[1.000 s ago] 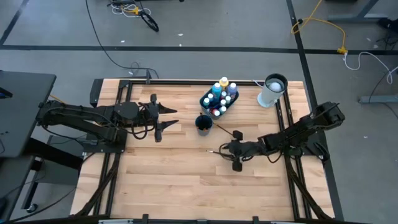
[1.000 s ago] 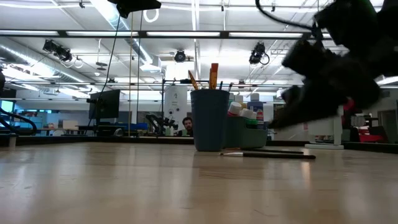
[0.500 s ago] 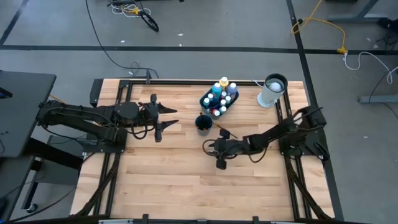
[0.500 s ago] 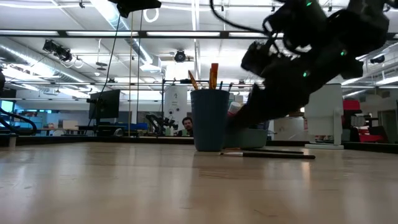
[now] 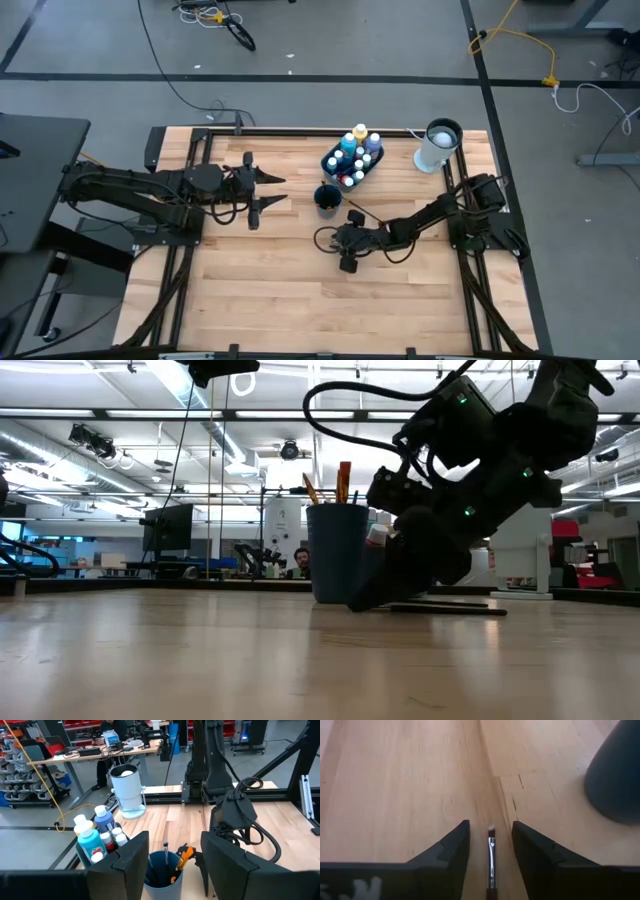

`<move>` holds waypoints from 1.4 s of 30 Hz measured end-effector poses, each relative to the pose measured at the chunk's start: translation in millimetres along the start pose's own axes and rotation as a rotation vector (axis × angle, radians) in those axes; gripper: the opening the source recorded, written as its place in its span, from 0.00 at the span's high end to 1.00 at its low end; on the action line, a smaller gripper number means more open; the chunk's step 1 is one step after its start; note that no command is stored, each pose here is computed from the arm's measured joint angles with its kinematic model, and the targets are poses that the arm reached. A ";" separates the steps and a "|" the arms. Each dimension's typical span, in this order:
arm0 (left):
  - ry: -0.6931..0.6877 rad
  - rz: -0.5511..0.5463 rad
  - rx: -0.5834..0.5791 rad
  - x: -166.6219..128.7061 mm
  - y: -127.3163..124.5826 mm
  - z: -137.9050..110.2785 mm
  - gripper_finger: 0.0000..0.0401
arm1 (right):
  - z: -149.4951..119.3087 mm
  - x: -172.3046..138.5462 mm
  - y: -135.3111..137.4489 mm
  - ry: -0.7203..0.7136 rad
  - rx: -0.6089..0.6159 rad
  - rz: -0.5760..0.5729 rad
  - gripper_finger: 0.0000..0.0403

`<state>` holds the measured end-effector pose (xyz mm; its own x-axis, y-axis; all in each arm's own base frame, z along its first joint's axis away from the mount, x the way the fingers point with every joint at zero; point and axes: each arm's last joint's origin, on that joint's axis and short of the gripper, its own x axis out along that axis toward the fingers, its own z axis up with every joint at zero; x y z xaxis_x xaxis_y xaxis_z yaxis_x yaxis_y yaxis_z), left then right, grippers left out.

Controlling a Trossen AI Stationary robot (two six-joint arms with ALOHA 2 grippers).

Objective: Pick & Place Paint Supplies
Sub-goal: Put the silver paint brush into the blue cup

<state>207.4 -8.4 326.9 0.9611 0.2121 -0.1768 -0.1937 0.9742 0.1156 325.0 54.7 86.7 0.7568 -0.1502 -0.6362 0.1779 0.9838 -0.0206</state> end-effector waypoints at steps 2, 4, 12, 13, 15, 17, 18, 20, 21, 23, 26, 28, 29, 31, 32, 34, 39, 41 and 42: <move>0.001 0.000 0.002 0.0 0.0 -0.1 0.53 | -0.2 0.0 0.0 0.003 -0.001 0.001 0.65; 0.001 0.000 0.002 0.0 0.0 -0.1 0.53 | -1.6 0.0 -0.4 0.017 -0.006 -0.004 0.68; 0.001 0.001 0.001 0.0 0.0 -0.1 0.53 | -4.2 0.1 -1.4 0.047 -0.014 0.004 0.96; 0.001 0.001 0.001 0.0 0.1 -0.1 0.53 | -4.2 0.1 -1.4 0.047 -0.013 0.004 0.97; 0.001 0.001 0.002 0.0 0.0 -0.1 0.53 | -4.3 0.0 -1.4 0.048 -0.012 0.005 0.98; 0.001 0.001 0.001 0.0 0.0 -0.1 0.53 | -4.0 -0.1 -1.1 0.043 -0.006 0.014 0.97; 0.001 0.001 0.001 0.0 0.0 -0.1 0.53 | -2.4 -1.4 -1.1 0.036 -0.002 0.022 0.98; -0.002 0.001 0.000 0.0 0.1 0.2 0.53 | 0.4 -3.6 -0.6 0.025 0.004 0.043 0.99; -0.003 0.001 0.000 0.0 0.1 0.3 0.53 | 2.3 -6.6 -0.3 0.029 0.005 0.065 0.99; -0.006 0.002 -0.001 0.0 0.1 0.6 0.53 | 6.7 -13.7 0.6 0.034 0.001 0.123 0.99; -0.006 0.001 -0.010 0.0 0.0 0.6 0.53 | 26.7 -31.8 1.5 -0.038 0.016 0.187 1.00; -0.006 0.001 -0.036 0.0 0.0 0.6 0.53 | 39.4 -45.4 1.7 -0.090 0.017 0.204 1.00; -0.006 0.002 -0.052 0.0 0.1 0.6 0.53 | 43.1 -52.5 1.4 -0.108 0.003 0.205 1.00; -0.006 0.002 -0.077 0.0 0.1 0.6 0.53 | 53.8 -69.0 2.1 -0.168 -0.032 0.211 1.00; -0.005 0.001 -0.089 0.0 0.0 0.5 0.53 | 60.4 -78.7 2.4 -0.209 -0.048 0.215 1.00; -0.006 0.001 -0.117 0.0 0.1 0.6 0.53 | 73.2 -97.6 2.1 -0.296 -0.077 0.210 1.00; -0.005 0.002 -0.139 0.1 0.0 0.5 0.53 | 99.2 -140.6 -4.3 -0.520 -0.165 0.156 1.00; 0.007 0.006 -0.159 4.3 -1.2 -1.3 0.53 | 107.4 -153.9 -7.1 -0.606 -0.207 0.141 1.00; 0.019 0.006 -0.155 6.4 -1.9 -3.0 0.53 | 110.8 -158.3 -8.9 -0.643 -0.220 0.130 1.00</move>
<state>213.4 -8.7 322.6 0.9562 0.2179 -0.1954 -0.2289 0.9728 -0.0353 273.3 58.9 273.0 0.9981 0.0093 -0.0616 -0.0200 0.9844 -0.1747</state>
